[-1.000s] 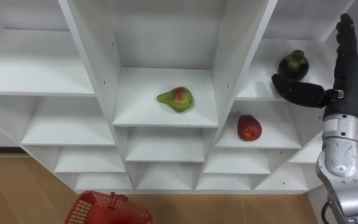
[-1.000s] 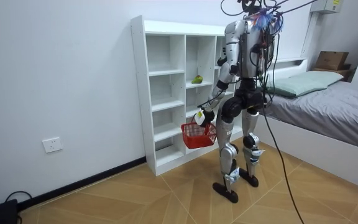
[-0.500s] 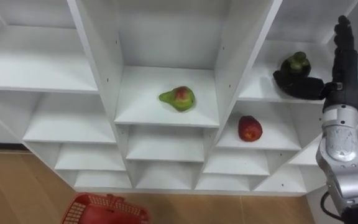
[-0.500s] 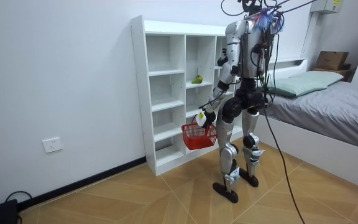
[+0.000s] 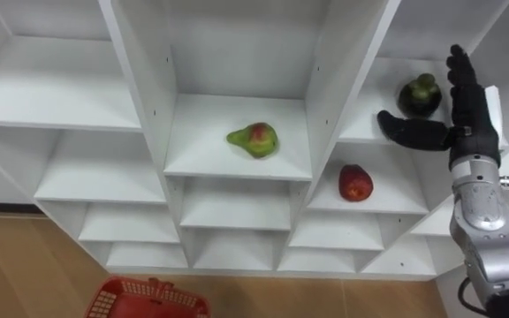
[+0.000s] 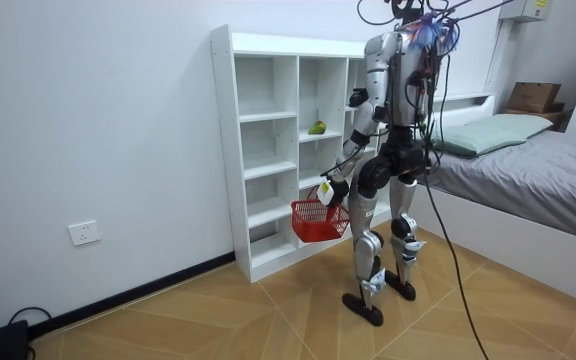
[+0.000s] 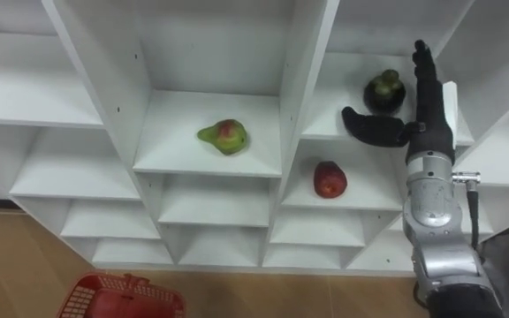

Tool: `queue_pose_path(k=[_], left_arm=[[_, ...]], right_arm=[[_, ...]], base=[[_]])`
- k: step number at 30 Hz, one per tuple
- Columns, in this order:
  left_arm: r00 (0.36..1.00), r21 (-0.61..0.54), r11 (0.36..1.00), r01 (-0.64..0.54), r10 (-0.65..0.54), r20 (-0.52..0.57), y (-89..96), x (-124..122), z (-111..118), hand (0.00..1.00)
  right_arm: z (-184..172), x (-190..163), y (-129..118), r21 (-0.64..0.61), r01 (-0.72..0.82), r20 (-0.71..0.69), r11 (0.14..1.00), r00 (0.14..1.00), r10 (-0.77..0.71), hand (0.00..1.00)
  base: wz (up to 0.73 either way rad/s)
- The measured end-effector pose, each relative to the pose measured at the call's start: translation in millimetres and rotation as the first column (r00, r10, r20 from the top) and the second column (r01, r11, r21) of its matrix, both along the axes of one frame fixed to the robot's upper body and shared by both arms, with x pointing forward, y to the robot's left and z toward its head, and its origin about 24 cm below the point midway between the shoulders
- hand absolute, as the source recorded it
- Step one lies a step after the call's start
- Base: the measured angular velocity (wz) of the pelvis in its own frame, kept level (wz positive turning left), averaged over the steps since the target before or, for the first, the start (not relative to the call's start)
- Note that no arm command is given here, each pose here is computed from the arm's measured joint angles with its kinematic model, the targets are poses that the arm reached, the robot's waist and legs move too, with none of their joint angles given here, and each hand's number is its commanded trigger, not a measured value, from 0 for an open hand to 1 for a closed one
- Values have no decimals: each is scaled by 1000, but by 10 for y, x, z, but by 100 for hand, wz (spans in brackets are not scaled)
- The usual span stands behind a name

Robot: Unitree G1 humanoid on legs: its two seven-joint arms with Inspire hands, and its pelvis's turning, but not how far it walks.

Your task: Collect fruits from the closet

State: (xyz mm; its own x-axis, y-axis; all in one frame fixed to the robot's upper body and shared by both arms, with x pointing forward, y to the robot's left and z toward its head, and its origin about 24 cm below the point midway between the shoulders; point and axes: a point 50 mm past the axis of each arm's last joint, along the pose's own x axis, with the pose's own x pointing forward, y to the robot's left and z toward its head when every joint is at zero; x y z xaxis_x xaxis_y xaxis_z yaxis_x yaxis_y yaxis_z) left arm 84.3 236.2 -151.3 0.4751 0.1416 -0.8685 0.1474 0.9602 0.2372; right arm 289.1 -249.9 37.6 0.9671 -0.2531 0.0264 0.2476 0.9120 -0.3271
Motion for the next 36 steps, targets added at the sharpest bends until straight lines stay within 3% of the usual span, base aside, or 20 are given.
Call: queue_pose_path(k=[13,14,15,16,17,36], left_arm=[[1000,15,1000,2,-2,1,51,16,23,100],[1000,18,1000,0,0,2,53,15,23,100],[1000,19,1000,0,0,2,54,16,23,100],[1000,19,1000,0,0,2,54,15,23,100],[1000,19,1000,0,0,3,54,16,23,100],[1000,22,1000,-2,2,4,57,25,25,100]], right_arm=[[-51,41,-59,-20,-47,-59,999,997,46,0],[-54,39,-61,-20,-48,-57,999,997,46,7],[-56,38,-62,-21,-48,-57,999,997,47,38],[-70,34,-68,-20,-46,-62,999,997,45,92],[-72,33,-69,-20,-46,-61,999,997,45,100],[47,84,-305,-37,50,-31,998,998,-51,100]], base=[[1],[0],[0],[0],[0],[0]])
